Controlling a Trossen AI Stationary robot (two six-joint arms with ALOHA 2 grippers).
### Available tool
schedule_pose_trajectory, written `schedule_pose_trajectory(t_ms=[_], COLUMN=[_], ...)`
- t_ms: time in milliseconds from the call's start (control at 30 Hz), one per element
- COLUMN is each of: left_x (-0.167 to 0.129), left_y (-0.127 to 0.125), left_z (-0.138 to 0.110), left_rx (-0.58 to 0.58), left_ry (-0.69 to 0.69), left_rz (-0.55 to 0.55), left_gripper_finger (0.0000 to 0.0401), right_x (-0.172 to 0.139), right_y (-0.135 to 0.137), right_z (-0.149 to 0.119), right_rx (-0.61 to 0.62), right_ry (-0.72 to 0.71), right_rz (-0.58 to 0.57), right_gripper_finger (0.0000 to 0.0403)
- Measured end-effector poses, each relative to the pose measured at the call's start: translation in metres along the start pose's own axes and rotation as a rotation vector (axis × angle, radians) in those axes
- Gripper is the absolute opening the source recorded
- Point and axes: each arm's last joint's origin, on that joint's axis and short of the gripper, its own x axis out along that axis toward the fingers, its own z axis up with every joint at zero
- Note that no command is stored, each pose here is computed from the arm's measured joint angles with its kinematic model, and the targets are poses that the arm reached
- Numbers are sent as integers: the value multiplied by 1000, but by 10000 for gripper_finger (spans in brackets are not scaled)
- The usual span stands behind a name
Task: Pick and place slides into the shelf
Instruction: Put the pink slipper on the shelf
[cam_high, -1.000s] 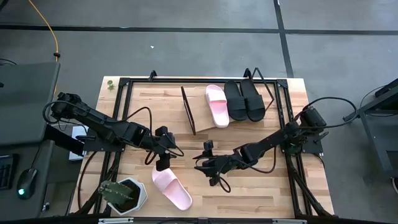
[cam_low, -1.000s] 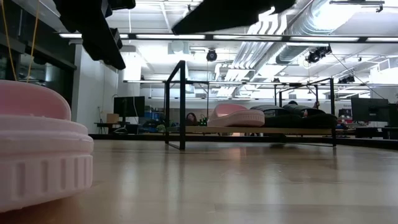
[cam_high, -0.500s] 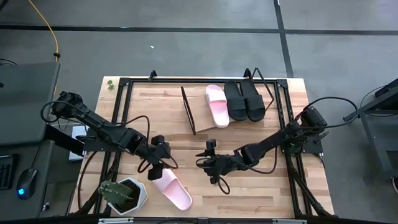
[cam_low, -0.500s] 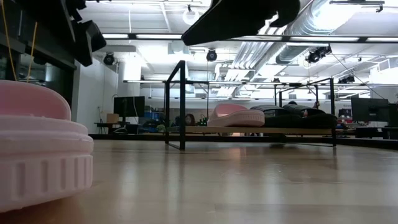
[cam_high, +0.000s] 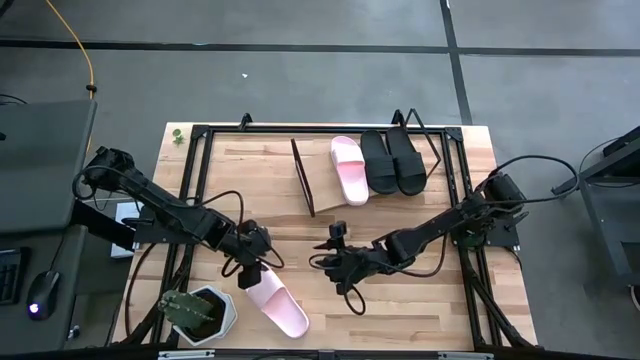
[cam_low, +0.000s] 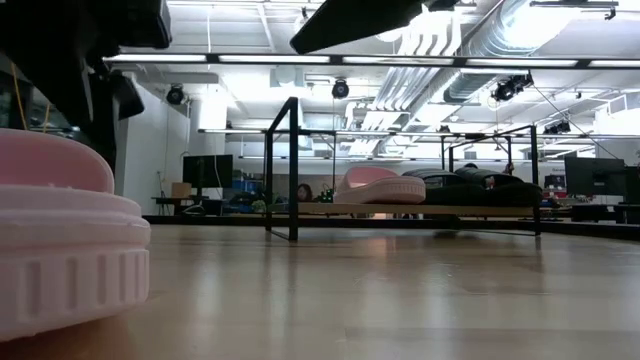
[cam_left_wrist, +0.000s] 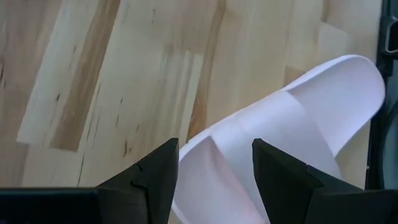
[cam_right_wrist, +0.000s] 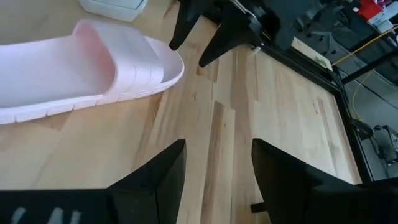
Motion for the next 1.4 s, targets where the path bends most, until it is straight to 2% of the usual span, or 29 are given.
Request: schedule_pose_trajectory(t_ms=[133,367,633,933,1067,1267,1400], left_x=[3,9,16,24,27,33,34], left_y=[3,1,7,9,13,13,14], left_z=[-4,-9,-20,-25,-30,-31,-32], left_rx=[-55,-63,-109,-149,-176,-189,-191], left_ry=[7,73,157,127,135,72,73], left_rz=[2,-126,-168,-229,-211,-292,-291], left_gripper_finger=[189,189,189,189,189,189,189], right_x=[0,0,-2,-3,-4,-8,-11], right_y=[0,0,2,4,2,2,6], right_z=[-2,-5,-5,-4,0,10,11], right_rx=[-38,-92,-104,-109,-98,-74,-85], right_ry=[25,60,56,51,43,21,18], right_rz=[-21,-34,-31,-30,-30,-27,-25], right_gripper_finger=[174,174,174,174,174,174,174])
